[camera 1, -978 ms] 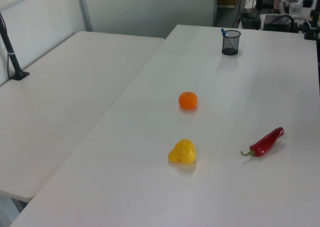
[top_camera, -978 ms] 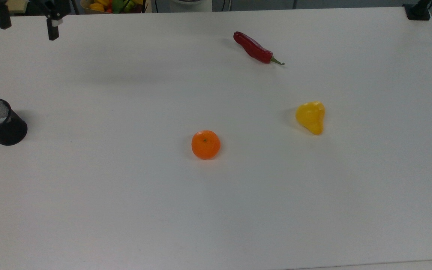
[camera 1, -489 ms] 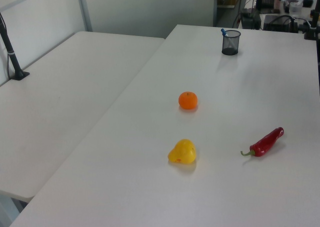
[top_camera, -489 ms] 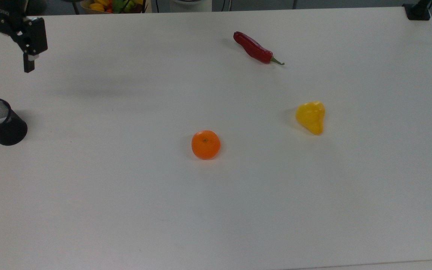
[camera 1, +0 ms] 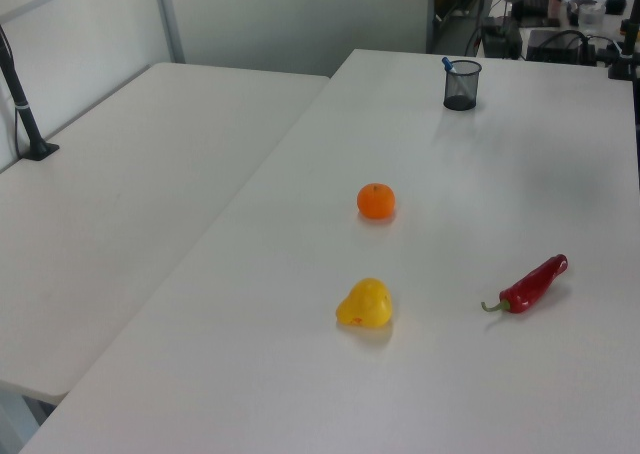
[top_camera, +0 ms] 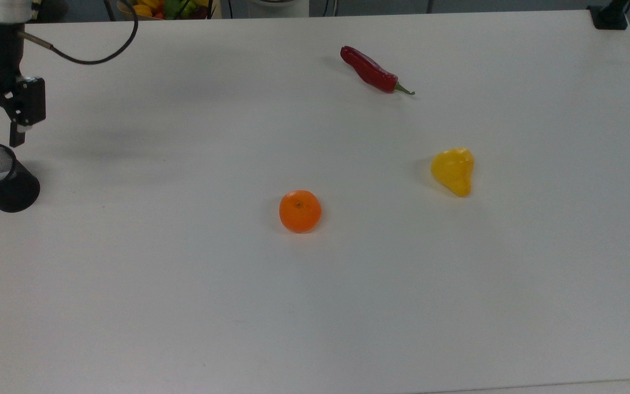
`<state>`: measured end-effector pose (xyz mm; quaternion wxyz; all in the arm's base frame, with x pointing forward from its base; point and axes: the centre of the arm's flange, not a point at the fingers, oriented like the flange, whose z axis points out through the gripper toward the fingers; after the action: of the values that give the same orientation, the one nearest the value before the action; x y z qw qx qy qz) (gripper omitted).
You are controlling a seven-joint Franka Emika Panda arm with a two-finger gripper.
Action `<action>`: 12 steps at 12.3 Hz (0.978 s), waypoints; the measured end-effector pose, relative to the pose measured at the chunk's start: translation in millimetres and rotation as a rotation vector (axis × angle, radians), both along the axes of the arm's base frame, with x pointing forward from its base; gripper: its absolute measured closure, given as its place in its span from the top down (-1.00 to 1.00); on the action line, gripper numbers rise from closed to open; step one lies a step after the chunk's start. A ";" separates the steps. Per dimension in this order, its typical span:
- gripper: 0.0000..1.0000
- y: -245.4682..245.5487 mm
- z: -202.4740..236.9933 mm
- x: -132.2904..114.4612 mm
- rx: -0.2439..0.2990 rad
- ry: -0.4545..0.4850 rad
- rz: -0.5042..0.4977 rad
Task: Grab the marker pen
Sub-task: 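Move the gripper over the black mesh pen cup and lower onto the marker, then close the gripper on the blue-capped marker's cap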
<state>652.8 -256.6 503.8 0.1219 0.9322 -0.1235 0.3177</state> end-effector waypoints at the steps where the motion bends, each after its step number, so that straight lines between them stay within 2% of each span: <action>1: 1.00 -5.1 -17.4 4.7 -0.017 -0.007 -0.003; 5: 0.96 -17.4 -79.6 16.5 -0.050 0.015 -0.009; 6: 0.86 -21.2 -82.2 17.1 -0.057 0.013 -0.011; 8: 0.81 -24.5 -84.7 18.0 -0.061 0.016 -0.012; 9: 0.64 -27.6 -90.4 18.1 -0.065 0.016 -0.015; 12: 0.62 -38.9 -111.3 17.7 -0.083 0.015 -0.025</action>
<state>670.5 -295.5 392.5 0.1653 0.9271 -0.1209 0.3141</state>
